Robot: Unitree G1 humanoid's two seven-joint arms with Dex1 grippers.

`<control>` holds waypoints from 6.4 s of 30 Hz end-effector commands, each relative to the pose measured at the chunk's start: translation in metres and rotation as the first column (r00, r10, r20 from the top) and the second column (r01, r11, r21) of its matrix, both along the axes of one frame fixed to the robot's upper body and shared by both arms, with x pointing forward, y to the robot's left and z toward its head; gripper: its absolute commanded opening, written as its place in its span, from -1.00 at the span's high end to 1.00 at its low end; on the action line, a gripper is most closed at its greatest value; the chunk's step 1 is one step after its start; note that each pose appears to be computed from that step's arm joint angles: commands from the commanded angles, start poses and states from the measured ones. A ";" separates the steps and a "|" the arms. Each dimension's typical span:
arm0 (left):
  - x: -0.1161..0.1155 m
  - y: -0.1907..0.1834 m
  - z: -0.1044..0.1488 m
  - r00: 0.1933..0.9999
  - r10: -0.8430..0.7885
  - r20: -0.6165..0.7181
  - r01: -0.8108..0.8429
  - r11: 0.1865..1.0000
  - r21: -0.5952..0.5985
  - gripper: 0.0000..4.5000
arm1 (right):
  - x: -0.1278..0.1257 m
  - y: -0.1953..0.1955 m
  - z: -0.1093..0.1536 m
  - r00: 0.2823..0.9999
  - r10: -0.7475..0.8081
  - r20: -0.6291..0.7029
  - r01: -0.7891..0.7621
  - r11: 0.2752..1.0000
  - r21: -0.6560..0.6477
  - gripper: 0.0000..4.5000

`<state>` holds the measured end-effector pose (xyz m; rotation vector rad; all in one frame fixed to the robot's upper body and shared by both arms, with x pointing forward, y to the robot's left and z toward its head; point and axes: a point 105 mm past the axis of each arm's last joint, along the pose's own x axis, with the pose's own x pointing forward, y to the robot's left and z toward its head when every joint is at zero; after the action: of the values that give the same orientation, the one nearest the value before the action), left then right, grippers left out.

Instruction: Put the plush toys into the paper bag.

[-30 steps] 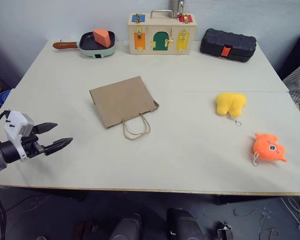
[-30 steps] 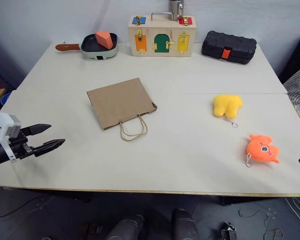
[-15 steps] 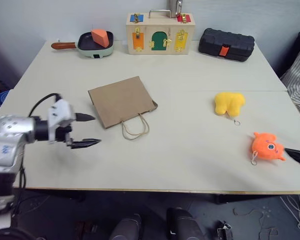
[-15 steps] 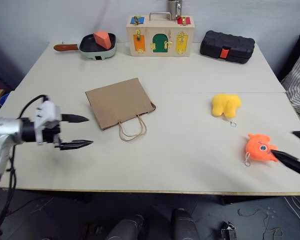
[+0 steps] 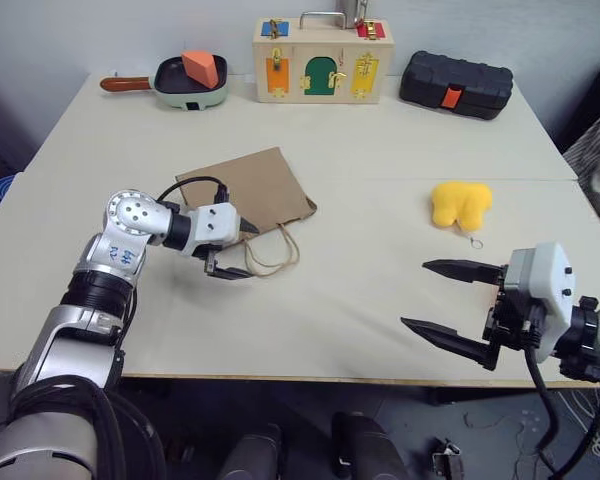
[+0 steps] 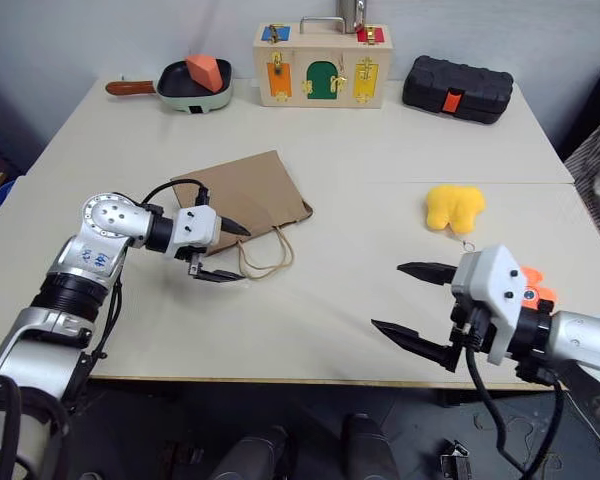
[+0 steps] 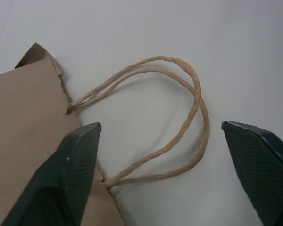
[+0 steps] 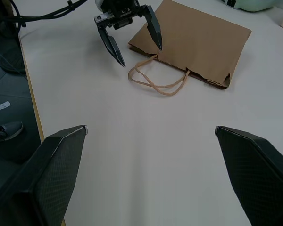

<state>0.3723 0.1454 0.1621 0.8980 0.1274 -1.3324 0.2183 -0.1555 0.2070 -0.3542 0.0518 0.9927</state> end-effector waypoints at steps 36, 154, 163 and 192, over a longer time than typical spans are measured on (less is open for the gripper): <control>-0.006 -0.050 0.068 0.980 -0.138 -0.144 0.069 0.911 -0.407 1.00 | 0.013 0.027 0.008 0.998 0.039 0.040 -0.043 0.992 0.120 -0.16; -0.044 -0.069 0.146 0.979 -0.158 -0.131 0.012 0.682 -0.731 1.00 | 0.157 0.117 -0.049 0.997 -0.075 -0.036 0.076 0.997 0.022 1.00; -0.048 -0.075 0.138 0.970 -0.188 -0.156 0.018 0.690 -0.724 1.00 | 0.107 0.047 0.018 0.985 -0.138 -0.105 0.155 0.972 0.175 1.00; -0.052 -0.078 0.138 0.970 -0.192 -0.148 0.028 0.696 -0.717 1.00 | 0.236 -0.120 -0.032 0.461 -0.685 -0.564 0.887 0.365 0.283 -0.82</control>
<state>0.3270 0.0647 0.2889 0.0672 -0.2283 -1.4241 0.4521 -0.2719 0.1756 0.3973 0.2610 0.0328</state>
